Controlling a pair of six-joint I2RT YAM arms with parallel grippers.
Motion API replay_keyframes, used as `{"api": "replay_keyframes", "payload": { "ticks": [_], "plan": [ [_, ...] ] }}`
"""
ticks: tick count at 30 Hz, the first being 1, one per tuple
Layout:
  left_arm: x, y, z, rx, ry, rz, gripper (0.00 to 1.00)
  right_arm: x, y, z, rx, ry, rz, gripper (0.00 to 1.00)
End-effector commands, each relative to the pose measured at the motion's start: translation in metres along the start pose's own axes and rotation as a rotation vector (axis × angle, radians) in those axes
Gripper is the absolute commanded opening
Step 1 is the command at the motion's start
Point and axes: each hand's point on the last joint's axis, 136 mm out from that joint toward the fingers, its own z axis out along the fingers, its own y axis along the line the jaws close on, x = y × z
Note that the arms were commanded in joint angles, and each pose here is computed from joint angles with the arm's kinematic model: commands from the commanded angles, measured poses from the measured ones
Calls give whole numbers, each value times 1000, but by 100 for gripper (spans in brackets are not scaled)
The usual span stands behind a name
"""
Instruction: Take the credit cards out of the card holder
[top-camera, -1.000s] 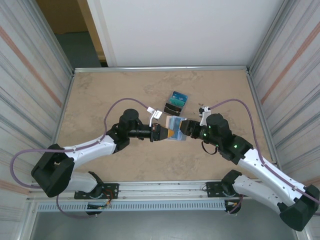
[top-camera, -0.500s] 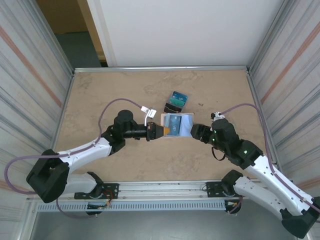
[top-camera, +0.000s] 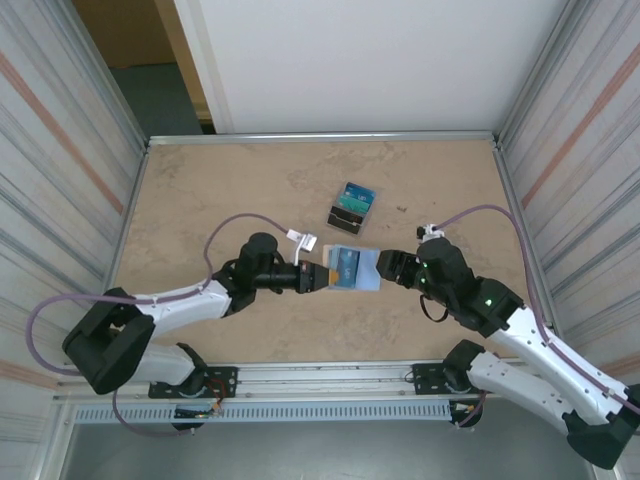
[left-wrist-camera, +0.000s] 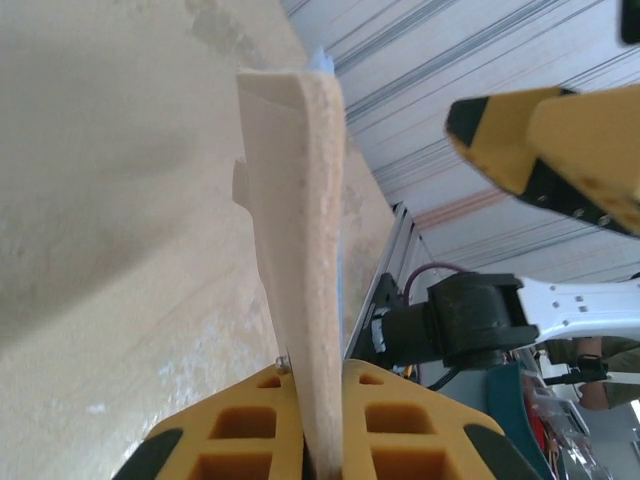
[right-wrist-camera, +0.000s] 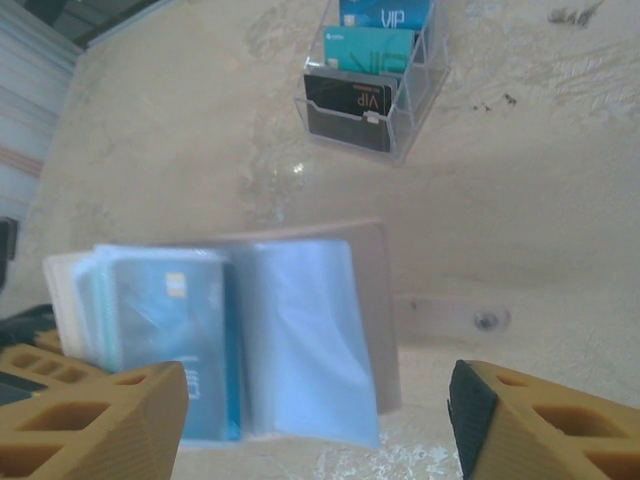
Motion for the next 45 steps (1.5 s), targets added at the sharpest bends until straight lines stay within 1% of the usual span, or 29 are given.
{"api": "replay_keyframes", "payload": {
  "ticks": [1, 4, 7, 9, 14, 19, 23, 29, 34, 39, 43, 45],
  "plan": [
    [6, 6, 4, 24, -20, -58, 0, 0, 19, 7, -61, 28, -8, 64],
    [14, 14, 4, 16, -12, -93, 0, 9, 25, 20, -71, 84, -20, 59],
    [19, 20, 4, -1, 0, -111, 0, 19, 30, 34, -83, 135, -26, 50],
    [21, 21, 4, -5, 9, -118, 0, 26, 33, 44, -92, 173, -24, 46],
    [27, 28, 3, -30, 17, -142, 0, 48, 24, 70, -60, 295, 16, 34],
    [32, 38, 2, -55, 15, -158, 0, 66, 12, 89, -57, 360, 77, 33],
    [32, 49, 4, -82, 6, -171, 0, 76, 4, 101, -21, 396, 85, 32],
    [36, 64, 8, -95, 9, -204, 0, 82, 0, 113, 5, 422, 83, 31],
    [38, 78, 9, -116, 7, -229, 0, 86, -1, 121, 13, 437, 85, 27],
    [37, 84, 12, -111, 13, -238, 0, 89, -5, 128, 19, 456, 96, 23],
    [40, 87, 13, -114, 22, -247, 0, 93, -11, 132, 37, 469, 98, 22],
    [41, 90, 12, -122, 25, -253, 3, 95, -14, 134, 43, 476, 102, 22]
  ]
}}
